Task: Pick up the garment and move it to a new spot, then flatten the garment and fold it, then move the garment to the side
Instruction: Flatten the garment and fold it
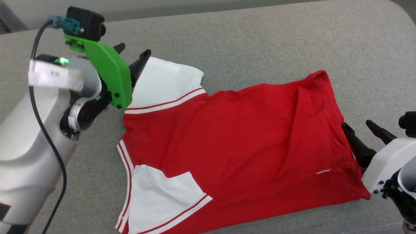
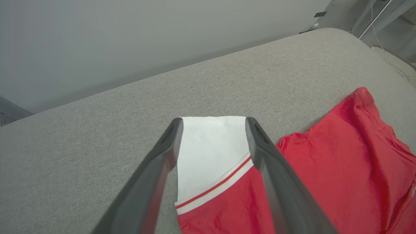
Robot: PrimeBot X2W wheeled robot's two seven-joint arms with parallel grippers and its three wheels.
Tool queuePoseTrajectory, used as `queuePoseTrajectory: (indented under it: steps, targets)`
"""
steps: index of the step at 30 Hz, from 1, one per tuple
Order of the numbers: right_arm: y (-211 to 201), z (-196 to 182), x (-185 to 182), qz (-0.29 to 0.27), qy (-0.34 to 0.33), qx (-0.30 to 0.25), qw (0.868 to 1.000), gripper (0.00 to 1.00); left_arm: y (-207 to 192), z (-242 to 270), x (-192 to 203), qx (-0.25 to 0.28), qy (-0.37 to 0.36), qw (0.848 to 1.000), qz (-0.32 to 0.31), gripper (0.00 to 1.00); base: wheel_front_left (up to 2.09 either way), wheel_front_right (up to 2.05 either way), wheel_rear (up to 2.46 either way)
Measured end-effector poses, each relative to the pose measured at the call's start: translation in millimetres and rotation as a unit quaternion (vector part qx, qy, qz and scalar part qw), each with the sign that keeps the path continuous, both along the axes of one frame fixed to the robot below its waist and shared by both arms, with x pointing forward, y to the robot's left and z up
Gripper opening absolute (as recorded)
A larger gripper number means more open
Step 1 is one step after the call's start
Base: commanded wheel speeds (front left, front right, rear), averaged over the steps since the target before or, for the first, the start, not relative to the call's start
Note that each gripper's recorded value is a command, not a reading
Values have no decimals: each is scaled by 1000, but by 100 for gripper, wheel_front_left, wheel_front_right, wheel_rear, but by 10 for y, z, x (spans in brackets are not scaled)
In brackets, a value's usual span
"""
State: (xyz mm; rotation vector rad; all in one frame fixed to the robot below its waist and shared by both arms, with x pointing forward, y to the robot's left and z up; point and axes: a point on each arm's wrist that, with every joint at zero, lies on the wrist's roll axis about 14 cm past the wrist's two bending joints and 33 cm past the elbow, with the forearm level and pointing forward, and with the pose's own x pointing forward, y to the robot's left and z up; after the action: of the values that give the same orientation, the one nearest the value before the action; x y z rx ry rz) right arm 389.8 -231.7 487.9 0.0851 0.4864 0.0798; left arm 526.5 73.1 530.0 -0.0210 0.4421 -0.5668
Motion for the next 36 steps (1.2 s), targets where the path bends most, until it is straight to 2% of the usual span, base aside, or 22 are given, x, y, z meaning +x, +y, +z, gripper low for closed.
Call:
queuePoseTrajectory:
  steps: [3, 10, 16, 19, 27, 28, 29, 30, 33, 36]
  targets:
    - [-22, -62, 32, -5, 4, -1, 1000, 100, -56, -314, 140, 41, 74, 996, -18, 100, 0, 0, 0]
    - [-56, -233, 62, -15, 23, 3, 1000, 100, -42, -863, 437, 99, 175, 979, -17, 100, 0, 0, 0]
    - [-86, -372, 101, -20, 36, 1, 999, 100, 14, -1240, 634, 144, 209, 967, -12, 100, 0, 0, 0]
    - [-85, -454, 107, -21, 46, 2, 999, 100, 54, -1371, 747, 161, 201, 966, -3, 100, 0, 0, 0]
    - [-100, -600, 122, -24, 62, 4, 998, 100, 14, -1652, 788, 158, 228, 961, -13, 100, 0, 0, 0]
    - [-102, -615, 119, -24, 64, 4, 998, 100, 21, -1672, 777, 160, 233, 959, -15, 67, 0, 0, 0]
    - [-105, -625, 119, -25, 65, 4, 998, 100, 32, -1683, 770, 161, 238, 958, -17, 6, 0, 0, 0]
    - [-107, -633, 119, -24, 66, 3, 998, 100, 25, -1688, 757, 159, 244, 956, -19, 0, 0, 0, 0]
    - [-114, -643, 129, -23, 67, 2, 997, 100, -58, -1683, 701, 143, 257, 955, -33, 0, 0, 0, 0]
    - [-139, -618, 165, -21, 65, -3, 998, 100, -125, -1648, 700, 123, 245, 961, -33, 0, 0, 0, 0]
